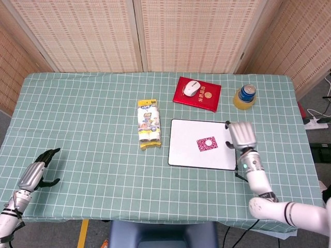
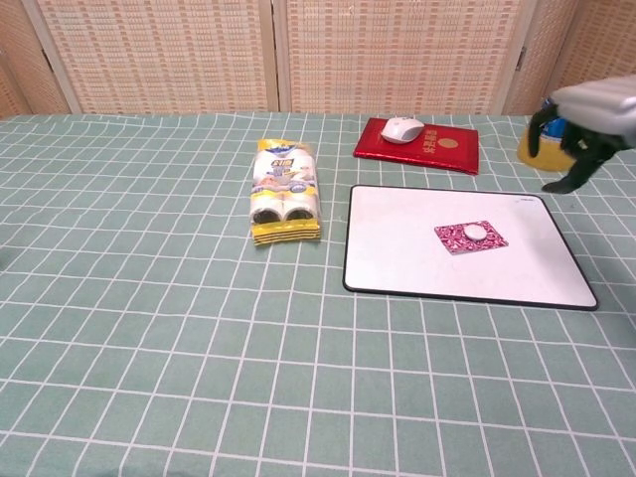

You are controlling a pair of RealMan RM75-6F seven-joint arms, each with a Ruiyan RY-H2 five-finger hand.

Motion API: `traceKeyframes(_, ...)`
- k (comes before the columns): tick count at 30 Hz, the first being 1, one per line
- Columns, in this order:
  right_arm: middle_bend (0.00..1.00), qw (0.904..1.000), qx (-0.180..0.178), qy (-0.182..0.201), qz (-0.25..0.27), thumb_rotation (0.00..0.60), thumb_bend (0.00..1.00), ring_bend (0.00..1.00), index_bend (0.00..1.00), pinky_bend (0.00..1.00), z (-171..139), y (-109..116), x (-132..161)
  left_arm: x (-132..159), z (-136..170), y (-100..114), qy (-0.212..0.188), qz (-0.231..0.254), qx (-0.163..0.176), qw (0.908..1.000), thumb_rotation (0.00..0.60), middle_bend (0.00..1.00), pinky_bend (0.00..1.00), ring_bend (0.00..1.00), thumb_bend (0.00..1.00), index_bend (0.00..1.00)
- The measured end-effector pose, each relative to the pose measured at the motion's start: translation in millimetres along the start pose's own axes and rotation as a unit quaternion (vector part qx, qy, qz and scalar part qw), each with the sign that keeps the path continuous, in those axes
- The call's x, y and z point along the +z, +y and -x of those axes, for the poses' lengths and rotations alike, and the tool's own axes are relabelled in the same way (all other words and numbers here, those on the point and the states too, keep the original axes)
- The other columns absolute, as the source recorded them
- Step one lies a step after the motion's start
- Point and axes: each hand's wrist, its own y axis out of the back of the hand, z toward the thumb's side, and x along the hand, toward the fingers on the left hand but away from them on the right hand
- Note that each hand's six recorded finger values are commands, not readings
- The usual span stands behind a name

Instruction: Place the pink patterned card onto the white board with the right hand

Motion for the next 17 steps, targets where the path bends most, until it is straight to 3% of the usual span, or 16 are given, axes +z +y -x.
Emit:
traceKeyframes(2,0.45,0.9988,-0.044,0.001,0.021,0.543,0.05,0.33,0.29,0.61,-18,4,-24,1,1,-1,-0.002,-0.007,0.005,1.0,0.597,0.09,0.08,0.0,0.21,0.0)
traceKeyframes(4,0.25,0.9961,-0.072,-0.001,0.051,0.543,0.01,0.11,0.17,0.31,-37,0,-51,3,1,0,-0.004,-0.011,0.013,0.9998,0.594,0.08,0.09,0.0,0.22,0.0)
traceKeyframes(6,0.1,0.9935,-0.084,-0.012,0.076,0.544,0.0,0.01,0.07,0.09,-51,-8,-80,4,2,1,-0.007,-0.012,0.022,0.9997,0.593,0.06,0.09,0.0,0.23,0.0)
traceKeyframes(7,0.05,0.9921,-0.088,-0.022,0.086,0.544,0.0,0.0,0.03,0.03,-60,-15,-100,6,2,1,-0.009,-0.014,0.029,0.9994,0.592,0.05,0.09,0.0,0.23,0.0)
traceKeyframes(9,0.0,0.9907,-0.093,-0.037,0.092,0.544,0.0,0.0,0.0,0.0,-72,-26,-129,8,4,3,-0.013,-0.02,0.04,0.9989,0.595,0.01,0.08,0.0,0.24,0.0)
traceKeyframes(13,0.0,0.989,-0.097,-0.059,0.095,0.52,0.0,0.0,0.0,0.0,-95,-47,-182,12,7,7,-0.022,-0.044,0.072,0.9962,0.599,0.0,0.07,0.0,0.25,0.0)
traceKeyframes(17,0.0,0.9877,-0.107,-0.057,0.099,0.512,0.0,0.0,0.0,0.0,-111,-60,-200,11,7,10,-0.022,-0.056,0.096,0.9936,0.599,0.0,0.07,0.0,0.25,0.0)
